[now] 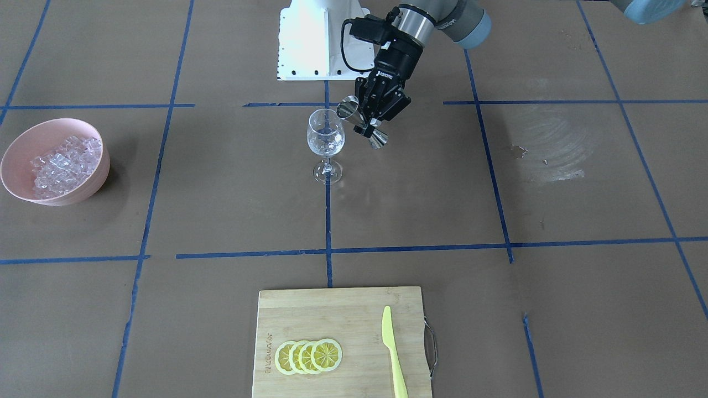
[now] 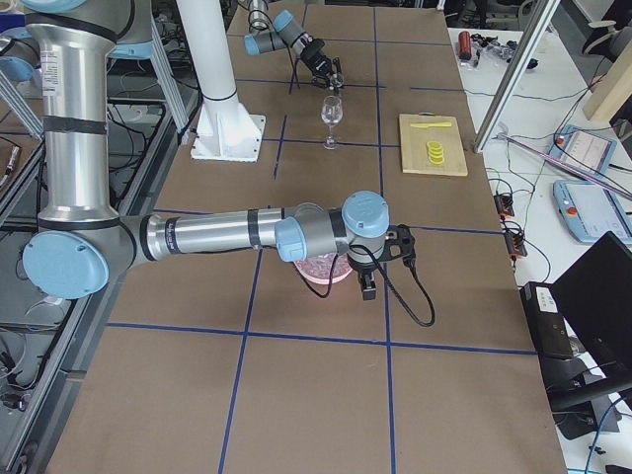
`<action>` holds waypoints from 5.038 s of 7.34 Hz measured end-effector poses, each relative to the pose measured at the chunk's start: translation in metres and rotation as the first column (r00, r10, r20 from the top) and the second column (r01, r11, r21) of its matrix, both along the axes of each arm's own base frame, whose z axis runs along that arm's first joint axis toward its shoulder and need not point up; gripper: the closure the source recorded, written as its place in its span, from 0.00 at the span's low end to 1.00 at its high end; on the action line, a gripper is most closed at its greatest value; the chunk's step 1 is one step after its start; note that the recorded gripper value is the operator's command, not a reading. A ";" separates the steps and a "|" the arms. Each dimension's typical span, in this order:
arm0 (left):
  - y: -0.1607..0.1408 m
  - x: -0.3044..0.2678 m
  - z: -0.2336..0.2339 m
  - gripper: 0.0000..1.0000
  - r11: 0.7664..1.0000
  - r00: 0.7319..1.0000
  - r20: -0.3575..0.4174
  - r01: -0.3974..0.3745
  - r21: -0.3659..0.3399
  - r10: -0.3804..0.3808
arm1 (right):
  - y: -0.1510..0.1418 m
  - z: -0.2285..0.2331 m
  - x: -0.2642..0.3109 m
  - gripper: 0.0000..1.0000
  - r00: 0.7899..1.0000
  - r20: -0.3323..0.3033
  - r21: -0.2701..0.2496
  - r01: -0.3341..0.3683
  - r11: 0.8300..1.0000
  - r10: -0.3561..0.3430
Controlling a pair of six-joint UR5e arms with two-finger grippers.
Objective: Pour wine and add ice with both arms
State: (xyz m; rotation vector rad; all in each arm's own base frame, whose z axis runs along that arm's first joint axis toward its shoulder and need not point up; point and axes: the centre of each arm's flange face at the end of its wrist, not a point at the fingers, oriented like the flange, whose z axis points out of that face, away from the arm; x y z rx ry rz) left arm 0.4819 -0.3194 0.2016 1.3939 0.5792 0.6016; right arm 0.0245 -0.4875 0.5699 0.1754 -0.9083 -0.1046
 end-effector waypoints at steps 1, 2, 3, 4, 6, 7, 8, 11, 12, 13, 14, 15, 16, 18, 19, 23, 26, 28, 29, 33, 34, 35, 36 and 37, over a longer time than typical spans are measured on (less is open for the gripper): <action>-0.002 0.000 -0.005 1.00 1.000 0.999 0.041 0.001 0.014 -0.002 | 0.000 0.000 0.000 0.00 1.000 0.001 0.001 0.000 1.000 0.000; -0.003 0.000 -0.008 1.00 1.000 0.998 0.061 0.001 0.022 -0.002 | 0.000 -0.001 0.000 0.00 1.000 0.001 0.001 0.000 1.000 0.000; -0.004 0.000 -0.010 1.00 1.000 0.997 0.077 -0.001 0.023 -0.001 | 0.000 -0.001 0.000 0.00 1.000 0.001 0.001 0.000 1.000 0.000; -0.005 0.004 -0.013 1.00 1.000 0.994 0.114 -0.002 0.015 0.000 | 0.000 0.000 0.000 0.00 1.000 0.001 0.001 0.000 1.000 0.000; -0.009 0.014 -0.037 1.00 1.000 0.969 0.246 -0.010 0.023 0.004 | 0.000 0.000 0.000 0.00 1.000 0.003 0.000 0.001 1.000 -0.001; -0.010 0.014 -0.047 1.00 0.999 0.953 0.304 -0.020 0.047 0.005 | 0.000 -0.001 0.000 0.00 1.000 0.004 0.000 0.000 1.000 0.000; -0.011 0.013 -0.051 1.00 0.998 0.939 0.345 -0.028 0.063 0.004 | 0.000 -0.001 0.000 0.00 1.000 0.004 0.000 0.000 1.000 0.000; -0.020 0.003 -0.051 1.00 0.994 0.896 0.444 -0.042 0.101 -0.007 | 0.000 -0.002 0.000 0.00 1.000 0.005 0.002 0.000 1.000 0.000; -0.021 0.002 -0.054 1.00 0.993 0.880 0.475 -0.050 0.107 -0.007 | 0.000 -0.003 0.000 0.00 1.000 0.005 0.003 0.000 1.000 0.000; -0.022 0.004 -0.060 1.00 0.992 0.858 0.513 -0.061 0.107 -0.003 | 0.000 -0.003 0.000 0.00 1.000 0.006 0.004 0.001 1.000 -0.001; -0.022 0.005 -0.064 1.00 0.992 0.835 0.551 -0.067 0.107 -0.003 | 0.001 -0.003 0.000 0.00 1.000 0.008 0.004 0.001 1.000 -0.001; -0.024 0.006 -0.064 1.00 0.990 0.804 0.595 -0.074 0.118 -0.011 | 0.001 -0.004 0.000 0.00 1.000 0.011 0.004 0.001 1.000 -0.001; -0.025 0.005 -0.066 1.00 0.985 0.765 0.643 -0.091 0.145 -0.024 | 0.001 -0.005 0.000 0.00 1.000 0.015 0.006 0.002 1.000 -0.002; -0.025 0.005 -0.071 1.00 0.977 0.730 0.683 -0.120 0.178 -0.035 | 0.004 -0.008 -0.001 0.00 1.000 0.023 0.010 0.004 1.000 -0.004; -0.025 0.006 -0.073 1.00 0.975 0.725 0.688 -0.125 0.183 -0.037 | 0.004 -0.008 -0.001 0.00 1.000 0.024 0.010 0.004 1.000 -0.004; -0.025 -0.007 -0.067 1.00 0.991 0.849 0.526 -0.020 0.136 -0.055 | 0.000 -0.014 -0.003 0.00 0.999 0.030 -0.025 -0.026 0.999 0.027; -0.021 -0.038 -0.025 1.00 0.997 0.965 0.251 0.078 0.024 -0.081 | -0.004 -0.040 -0.028 0.00 0.998 0.043 -0.076 -0.051 0.996 0.055; -0.012 -0.069 0.042 1.00 0.988 0.992 -0.047 0.110 -0.104 -0.116 | 0.000 -0.069 -0.062 0.00 0.997 0.050 -0.108 -0.051 0.993 0.057; -0.006 -0.089 0.097 1.00 0.984 0.975 -0.182 0.104 -0.145 -0.130 | 0.003 -0.081 -0.080 0.00 0.997 0.050 -0.115 -0.055 0.992 0.061; 0.009 -0.160 0.287 1.00 0.944 0.886 -0.379 0.160 -0.290 -0.267 | 0.009 -0.099 -0.123 0.00 0.990 0.065 -0.107 -0.116 0.987 0.123; 0.013 -0.178 0.314 1.00 0.921 0.871 -0.381 0.178 -0.347 -0.311 | 0.010 -0.099 -0.124 0.00 0.990 0.066 -0.107 -0.119 0.987 0.127; 0.015 -0.190 0.337 1.00 0.901 0.862 -0.367 0.202 -0.385 -0.350 | 0.011 -0.098 -0.124 0.00 0.990 0.066 -0.109 -0.120 0.987 0.128; 0.016 -0.195 0.357 1.00 0.878 0.847 -0.366 0.213 -0.430 -0.385 | 0.011 -0.097 -0.124 0.00 0.990 0.066 -0.111 -0.120 0.987 0.128; 0.017 -0.196 0.375 1.00 0.848 0.823 -0.382 0.207 -0.488 -0.420 | 0.012 -0.096 -0.124 0.00 0.990 0.065 -0.113 -0.119 0.986 0.127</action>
